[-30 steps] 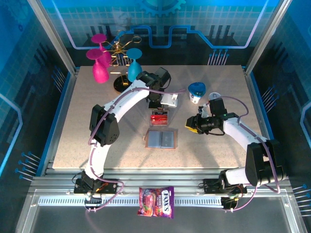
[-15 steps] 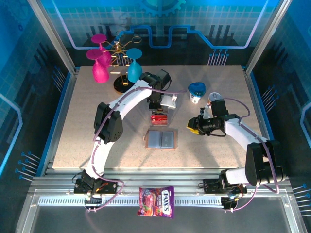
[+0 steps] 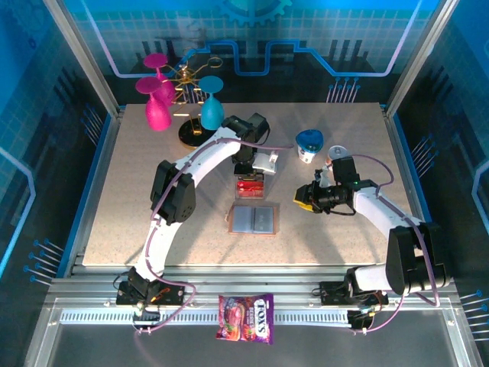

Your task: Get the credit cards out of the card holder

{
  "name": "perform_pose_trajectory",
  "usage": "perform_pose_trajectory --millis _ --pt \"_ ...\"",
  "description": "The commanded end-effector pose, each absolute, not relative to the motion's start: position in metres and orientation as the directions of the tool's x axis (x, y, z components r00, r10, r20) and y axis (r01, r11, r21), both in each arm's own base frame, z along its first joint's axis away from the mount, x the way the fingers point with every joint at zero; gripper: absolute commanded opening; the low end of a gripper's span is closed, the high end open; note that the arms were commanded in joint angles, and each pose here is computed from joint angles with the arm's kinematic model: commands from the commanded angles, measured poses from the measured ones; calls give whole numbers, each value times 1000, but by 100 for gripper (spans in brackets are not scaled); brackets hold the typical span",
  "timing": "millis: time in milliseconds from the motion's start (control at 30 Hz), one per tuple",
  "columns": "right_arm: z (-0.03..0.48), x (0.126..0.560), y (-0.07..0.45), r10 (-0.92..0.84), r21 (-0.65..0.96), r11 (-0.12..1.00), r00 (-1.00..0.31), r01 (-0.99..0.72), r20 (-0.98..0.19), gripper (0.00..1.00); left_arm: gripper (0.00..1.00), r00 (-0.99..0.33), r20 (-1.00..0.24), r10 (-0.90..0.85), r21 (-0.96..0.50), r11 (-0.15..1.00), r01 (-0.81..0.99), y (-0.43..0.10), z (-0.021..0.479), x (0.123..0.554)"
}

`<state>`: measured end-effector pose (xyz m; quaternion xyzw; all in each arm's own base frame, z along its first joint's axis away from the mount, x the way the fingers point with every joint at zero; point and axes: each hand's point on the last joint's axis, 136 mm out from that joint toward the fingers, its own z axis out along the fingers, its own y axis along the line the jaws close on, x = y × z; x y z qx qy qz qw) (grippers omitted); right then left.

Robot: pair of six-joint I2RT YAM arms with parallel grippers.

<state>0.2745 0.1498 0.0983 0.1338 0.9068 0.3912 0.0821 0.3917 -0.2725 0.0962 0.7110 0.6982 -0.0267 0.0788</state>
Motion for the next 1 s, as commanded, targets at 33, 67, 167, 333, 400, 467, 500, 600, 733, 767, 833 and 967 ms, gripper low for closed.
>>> perform_pose_trajectory --millis 33,67,167,333,400,467,500,600,733,767,833,967 --pt "99 270 146 308 735 653 -951 181 -39 36 26 16 -167 986 81 -2 997 -272 105 395" --pt "99 269 146 308 735 653 -951 182 -39 36 28 14 -171 985 88 1 996 -272 107 396" --pt "100 270 147 307 738 651 -951 178 -41 36 31 15 -178 984 108 4 994 -273 112 399" --pt "101 269 147 309 739 651 -950 176 -46 36 33 12 -179 984 123 10 992 -273 115 401" --pt "101 269 147 310 740 649 -950 176 -46 36 33 8 -184 983 122 15 992 -273 116 401" --pt "102 269 147 309 742 648 -950 173 -48 36 33 2 -193 981 122 22 992 -274 119 400" --pt "102 269 147 310 743 646 -949 173 -49 36 33 -3 -201 980 122 28 992 -275 121 399" --pt "101 269 148 311 747 642 -949 173 -47 36 33 -32 -230 973 107 58 993 -277 129 395" --pt "101 273 149 310 752 637 -950 172 -45 36 33 -124 -273 954 89 154 984 -278 134 390" --pt "102 273 150 306 753 636 -951 169 -44 36 32 -151 -293 944 84 182 980 -280 135 388" --pt "102 274 151 302 754 635 -952 165 -45 36 33 -207 -332 920 69 243 968 -284 137 384" --pt "102 274 154 293 752 640 -955 159 -48 36 34 -313 -392 865 42 357 933 -288 142 374"
